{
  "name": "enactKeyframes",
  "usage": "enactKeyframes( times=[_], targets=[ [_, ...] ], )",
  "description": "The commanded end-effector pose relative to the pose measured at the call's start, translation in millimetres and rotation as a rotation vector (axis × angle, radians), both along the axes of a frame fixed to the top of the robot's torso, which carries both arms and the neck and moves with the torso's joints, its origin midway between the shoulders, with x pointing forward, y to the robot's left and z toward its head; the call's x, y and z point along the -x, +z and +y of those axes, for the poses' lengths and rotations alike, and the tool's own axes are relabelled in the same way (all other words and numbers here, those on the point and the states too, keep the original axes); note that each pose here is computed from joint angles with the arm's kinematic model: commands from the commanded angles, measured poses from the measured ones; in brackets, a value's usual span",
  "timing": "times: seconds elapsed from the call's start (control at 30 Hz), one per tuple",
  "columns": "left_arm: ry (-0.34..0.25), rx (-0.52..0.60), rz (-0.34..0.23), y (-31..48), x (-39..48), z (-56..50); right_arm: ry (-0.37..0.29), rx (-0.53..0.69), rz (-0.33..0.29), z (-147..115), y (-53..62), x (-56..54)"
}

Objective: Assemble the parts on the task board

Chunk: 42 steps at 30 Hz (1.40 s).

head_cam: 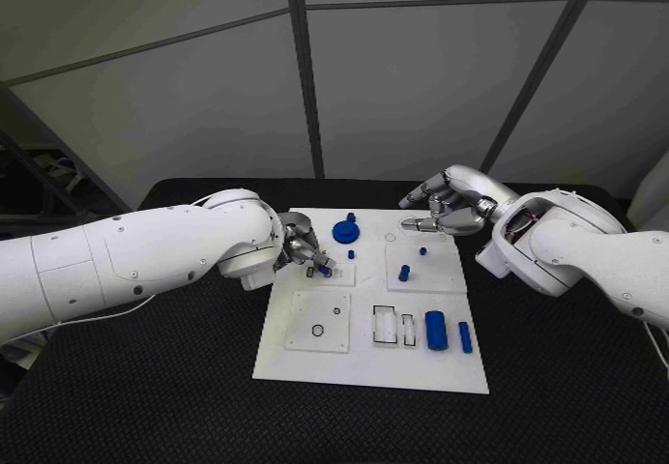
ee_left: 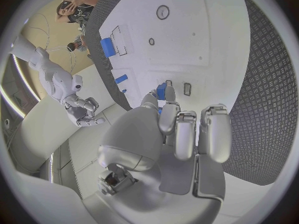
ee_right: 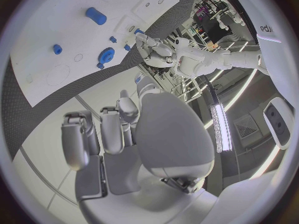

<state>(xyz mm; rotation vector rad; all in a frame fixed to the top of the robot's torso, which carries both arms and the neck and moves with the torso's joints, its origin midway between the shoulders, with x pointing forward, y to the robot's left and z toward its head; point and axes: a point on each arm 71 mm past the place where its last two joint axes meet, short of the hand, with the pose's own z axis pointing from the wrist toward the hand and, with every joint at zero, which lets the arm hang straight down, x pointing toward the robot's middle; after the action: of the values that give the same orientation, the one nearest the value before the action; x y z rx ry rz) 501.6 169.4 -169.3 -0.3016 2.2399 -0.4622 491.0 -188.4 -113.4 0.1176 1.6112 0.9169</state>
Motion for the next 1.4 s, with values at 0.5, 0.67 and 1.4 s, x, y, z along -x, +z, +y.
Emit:
enactKeyframes(
  times=[0.5, 0.67, 1.4],
  targets=[
    [-0.041, -0.106, -0.156, -6.7, 2.8, -6.7, 0.006, 0.017, -0.001, 2, 0.5, -0.1],
    [-0.044, -0.107, -0.156, -7.8, 3.5, -8.0, 0.007, 0.018, 0.0, 2, 0.4, -0.1],
    [-0.059, -0.129, -0.129, -10.1, 7.5, -10.8, 0.01, 0.022, 0.005, 3, -0.3, -1.0]
  ],
)
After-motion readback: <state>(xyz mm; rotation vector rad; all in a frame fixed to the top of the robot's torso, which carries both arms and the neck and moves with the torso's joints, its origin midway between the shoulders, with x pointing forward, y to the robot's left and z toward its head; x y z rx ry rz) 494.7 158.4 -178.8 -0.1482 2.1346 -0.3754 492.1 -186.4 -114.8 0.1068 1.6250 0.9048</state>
